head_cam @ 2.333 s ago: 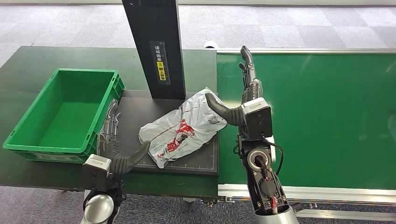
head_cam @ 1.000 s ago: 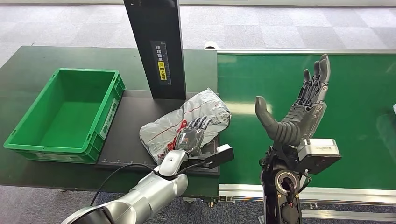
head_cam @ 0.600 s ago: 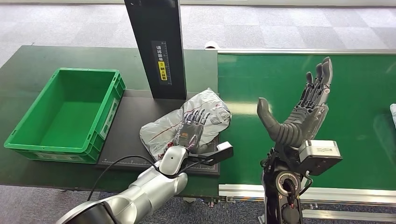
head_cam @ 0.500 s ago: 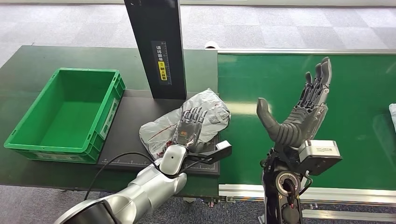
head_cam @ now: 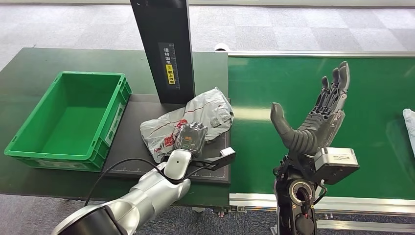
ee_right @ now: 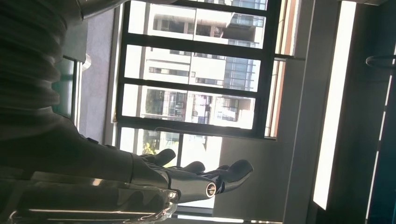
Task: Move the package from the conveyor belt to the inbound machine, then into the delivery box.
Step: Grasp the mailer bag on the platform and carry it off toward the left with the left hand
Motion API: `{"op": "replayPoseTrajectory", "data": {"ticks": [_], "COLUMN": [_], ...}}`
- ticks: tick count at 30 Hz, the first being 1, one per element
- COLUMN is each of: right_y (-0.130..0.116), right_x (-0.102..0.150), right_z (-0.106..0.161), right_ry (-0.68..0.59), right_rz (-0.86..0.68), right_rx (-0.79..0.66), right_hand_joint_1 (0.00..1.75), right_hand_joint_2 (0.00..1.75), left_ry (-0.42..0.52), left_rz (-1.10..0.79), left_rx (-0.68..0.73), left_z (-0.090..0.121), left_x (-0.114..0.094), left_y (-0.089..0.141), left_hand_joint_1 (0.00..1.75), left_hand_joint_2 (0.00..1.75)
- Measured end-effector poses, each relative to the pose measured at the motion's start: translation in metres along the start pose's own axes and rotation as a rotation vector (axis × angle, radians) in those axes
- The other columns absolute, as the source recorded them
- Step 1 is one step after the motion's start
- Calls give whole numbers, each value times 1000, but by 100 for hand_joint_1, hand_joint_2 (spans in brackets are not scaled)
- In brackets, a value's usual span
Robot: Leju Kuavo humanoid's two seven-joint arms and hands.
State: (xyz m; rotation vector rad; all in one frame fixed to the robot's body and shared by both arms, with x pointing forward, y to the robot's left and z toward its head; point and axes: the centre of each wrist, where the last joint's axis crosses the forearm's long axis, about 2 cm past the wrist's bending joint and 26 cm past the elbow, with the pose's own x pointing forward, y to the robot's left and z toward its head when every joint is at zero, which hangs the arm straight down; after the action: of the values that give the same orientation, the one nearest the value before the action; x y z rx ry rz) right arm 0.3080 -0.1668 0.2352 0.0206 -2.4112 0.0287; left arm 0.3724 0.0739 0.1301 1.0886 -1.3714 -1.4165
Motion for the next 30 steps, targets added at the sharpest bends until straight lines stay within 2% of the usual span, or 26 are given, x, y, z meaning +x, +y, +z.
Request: {"op": "replayPoseTrajectory", "data": {"ticks": [13, 17, 19, 21, 27, 30], "right_y": [0, 0, 0, -1, -3, -4], "right_x": [0, 0, 0, 0, -1, -1], "right_z": [0, 0, 0, 0, 3, 4], "right_ry": [0, -2, -7, -9, 0, 20], "right_rz": [0, -2, -6, -8, -2, 12], "right_rx": [0, -5, -17, -29, -39, -38], "right_hand_joint_1": [0, 0, 0, 0, 0, 0], "right_hand_joint_2": [175, 175, 175, 175, 175, 175], "left_ry": [3, -2, -14, -28, -43, -90], "left_rz": [-5, -16, -34, -12, 158, 335], "left_rx": [-2, -43, -122, -143, -44, 129], "left_z": [0, 0, 1, 3, 4, -2], "left_x": [-2, -2, -4, -5, -12, -16], "left_y": [-1, -2, -6, -9, -10, 1], "left_hand_joint_1": [131, 175, 175, 175, 175, 175], "left_hand_joint_2": [175, 175, 175, 175, 175, 175]}}
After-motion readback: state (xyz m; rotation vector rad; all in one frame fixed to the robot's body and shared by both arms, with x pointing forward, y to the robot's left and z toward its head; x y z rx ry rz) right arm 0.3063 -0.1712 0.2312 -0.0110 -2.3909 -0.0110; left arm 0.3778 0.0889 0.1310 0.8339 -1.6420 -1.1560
